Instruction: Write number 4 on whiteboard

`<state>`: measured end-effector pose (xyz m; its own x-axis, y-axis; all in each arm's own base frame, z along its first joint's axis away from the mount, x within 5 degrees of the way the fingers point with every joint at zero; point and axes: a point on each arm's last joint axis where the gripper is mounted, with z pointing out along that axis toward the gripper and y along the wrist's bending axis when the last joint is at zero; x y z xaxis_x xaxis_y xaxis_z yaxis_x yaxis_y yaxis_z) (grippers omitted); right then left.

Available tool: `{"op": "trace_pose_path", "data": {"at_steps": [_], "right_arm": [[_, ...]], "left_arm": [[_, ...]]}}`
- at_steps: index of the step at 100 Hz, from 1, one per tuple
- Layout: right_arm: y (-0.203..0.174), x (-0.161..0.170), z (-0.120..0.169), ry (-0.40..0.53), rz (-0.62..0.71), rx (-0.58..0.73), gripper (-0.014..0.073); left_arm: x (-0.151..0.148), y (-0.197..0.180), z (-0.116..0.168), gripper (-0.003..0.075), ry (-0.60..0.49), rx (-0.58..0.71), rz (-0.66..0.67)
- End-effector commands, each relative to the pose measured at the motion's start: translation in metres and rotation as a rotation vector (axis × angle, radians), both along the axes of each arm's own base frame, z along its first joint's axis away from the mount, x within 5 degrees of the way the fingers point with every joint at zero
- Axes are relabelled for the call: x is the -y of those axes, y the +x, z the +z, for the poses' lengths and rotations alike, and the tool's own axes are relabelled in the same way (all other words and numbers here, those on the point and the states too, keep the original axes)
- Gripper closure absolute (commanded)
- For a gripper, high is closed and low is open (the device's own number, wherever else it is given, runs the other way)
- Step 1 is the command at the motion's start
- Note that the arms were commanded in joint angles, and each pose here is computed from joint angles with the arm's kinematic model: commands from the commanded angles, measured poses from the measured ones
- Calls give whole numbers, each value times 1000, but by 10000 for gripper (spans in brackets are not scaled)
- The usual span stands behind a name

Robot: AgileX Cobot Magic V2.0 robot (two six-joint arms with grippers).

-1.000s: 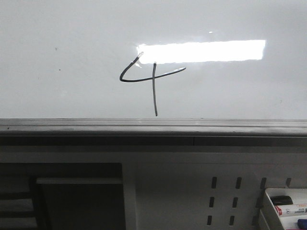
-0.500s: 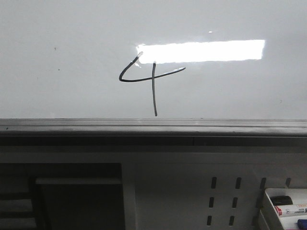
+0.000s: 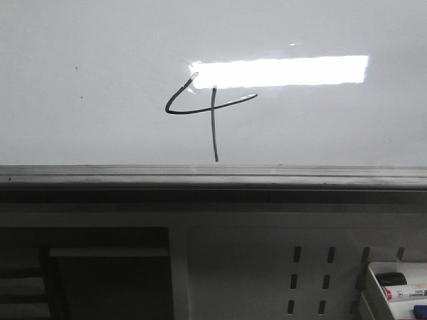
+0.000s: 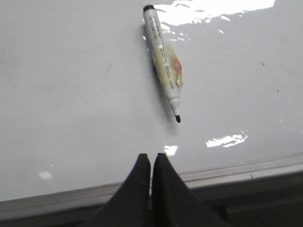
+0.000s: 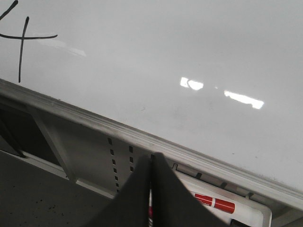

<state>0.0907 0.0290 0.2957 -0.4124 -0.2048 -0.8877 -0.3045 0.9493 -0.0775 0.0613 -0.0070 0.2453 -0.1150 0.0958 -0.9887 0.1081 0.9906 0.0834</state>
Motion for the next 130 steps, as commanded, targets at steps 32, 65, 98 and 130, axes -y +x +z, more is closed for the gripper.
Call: {"op": "trace_pose_path", "data": {"at_steps": [32, 65, 98, 130], "right_arm": [[2, -2, 15, 11, 20, 91, 664], [2, -2, 15, 12, 20, 92, 664], [2, -2, 15, 12, 20, 92, 664], [2, -2, 15, 12, 20, 92, 664]], "left_arm": [[-6, -6, -25, 741, -45, 360, 57], [-6, -9, -24, 741, -67, 379, 55], [-4, -9, -25, 741, -36, 376, 36], [-4, -9, -25, 741, -52, 371, 35]]}}
